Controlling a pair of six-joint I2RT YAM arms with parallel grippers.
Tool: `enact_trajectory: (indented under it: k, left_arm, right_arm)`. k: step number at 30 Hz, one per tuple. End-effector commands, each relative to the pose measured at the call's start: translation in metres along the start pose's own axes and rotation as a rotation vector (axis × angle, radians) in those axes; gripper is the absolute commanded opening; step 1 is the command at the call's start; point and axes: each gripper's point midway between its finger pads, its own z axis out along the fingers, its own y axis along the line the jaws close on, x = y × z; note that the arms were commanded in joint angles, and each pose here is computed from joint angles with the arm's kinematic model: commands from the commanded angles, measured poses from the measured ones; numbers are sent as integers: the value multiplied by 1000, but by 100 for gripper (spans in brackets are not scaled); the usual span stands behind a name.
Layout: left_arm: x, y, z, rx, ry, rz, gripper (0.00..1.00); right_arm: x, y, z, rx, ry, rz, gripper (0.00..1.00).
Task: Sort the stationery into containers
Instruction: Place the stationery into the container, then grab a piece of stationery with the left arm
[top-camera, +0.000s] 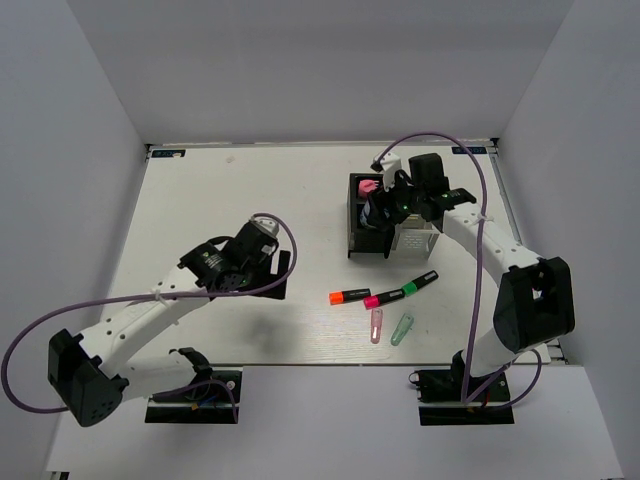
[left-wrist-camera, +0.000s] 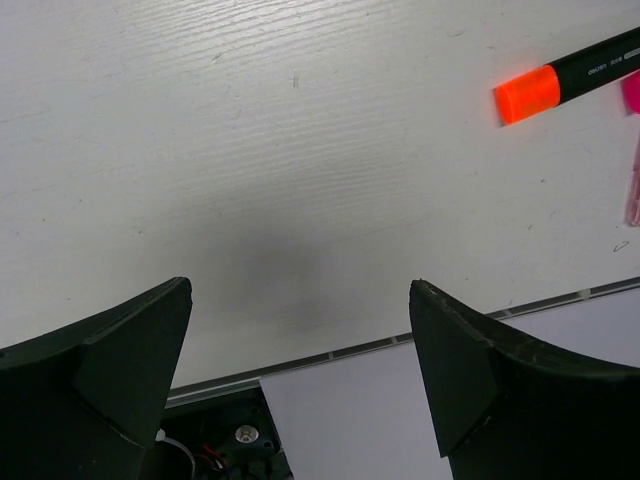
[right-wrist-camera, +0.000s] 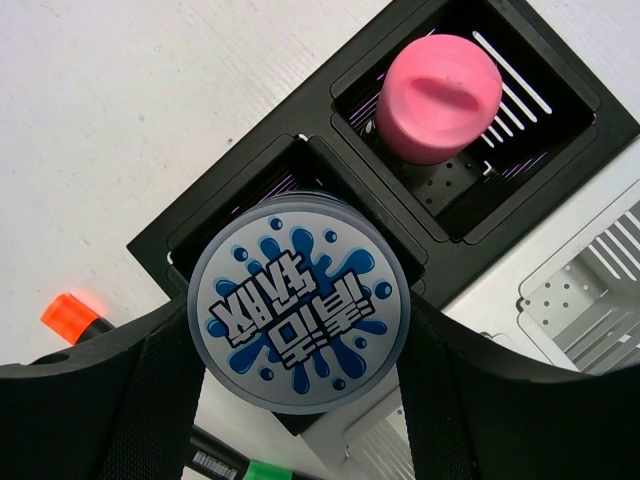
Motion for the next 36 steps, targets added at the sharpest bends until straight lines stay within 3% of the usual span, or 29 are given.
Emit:
enact_trajectory:
  k: [1, 3, 8, 12, 16, 21, 23, 26, 27, 28, 29, 30, 31, 32, 33, 34, 36]
  left_arm:
    - [-19, -13, -8, 9, -65, 38, 100]
    - [-21, -16, -8, 5, -65, 58, 100]
    - [-26, -35, -6, 19, -88, 133, 100]
    - [-27, -49, -4, 44, -93, 183, 91]
    - [-26, -58, 2, 65, -79, 195, 84]
    - [-23, -62, 6, 67, -63, 208, 82]
    - [-23, -64, 6, 70, -65, 207, 82]
    - [-23, -64, 5, 71, -66, 208, 82]
    - [-23, -66, 7, 78, -64, 213, 80]
    - [-24, -70, 6, 90, -69, 218, 64]
    - [-23, -74, 7, 108, -68, 232, 53]
    - [-26, -82, 8, 131, -83, 245, 41]
    - [-28, -90, 9, 142, -81, 264, 27]
    - [-27, -96, 9, 151, -80, 303, 6]
    - [-26, -103, 15, 154, -65, 326, 0]
    - [-27, -119, 15, 179, -61, 358, 0]
    - [-26, -133, 26, 203, -45, 442, 0]
  right_arm:
    - [-14, -6, -12, 34, -36, -45, 47]
    - [-17, -4, -16, 31, -47, -47, 56]
    - [-24, 3, -22, 9, -68, -35, 57]
    - [-32, 8, -29, -5, -89, -35, 58]
    - [-32, 9, -29, -7, -84, -31, 74]
    - [-25, 8, -25, -11, -65, -20, 77]
    - [-22, 9, -22, -16, -57, -20, 86]
    - [-22, 8, -22, -15, -59, -20, 86]
    - [-23, 8, -25, -11, -64, -14, 80]
    - [-25, 13, -27, -30, -78, -18, 72]
    - [-30, 15, -32, -37, -97, -22, 55]
    - [-33, 18, -40, -37, -110, -11, 1]
    - [-35, 22, -45, -49, -117, 0, 0]
    - [-32, 32, -53, -75, -119, 7, 0]
    - [-31, 40, -64, -94, -129, 10, 0]
    - [-29, 49, -69, -135, -133, 5, 5]
    - [-6, 68, -84, -193, -92, 1, 82]
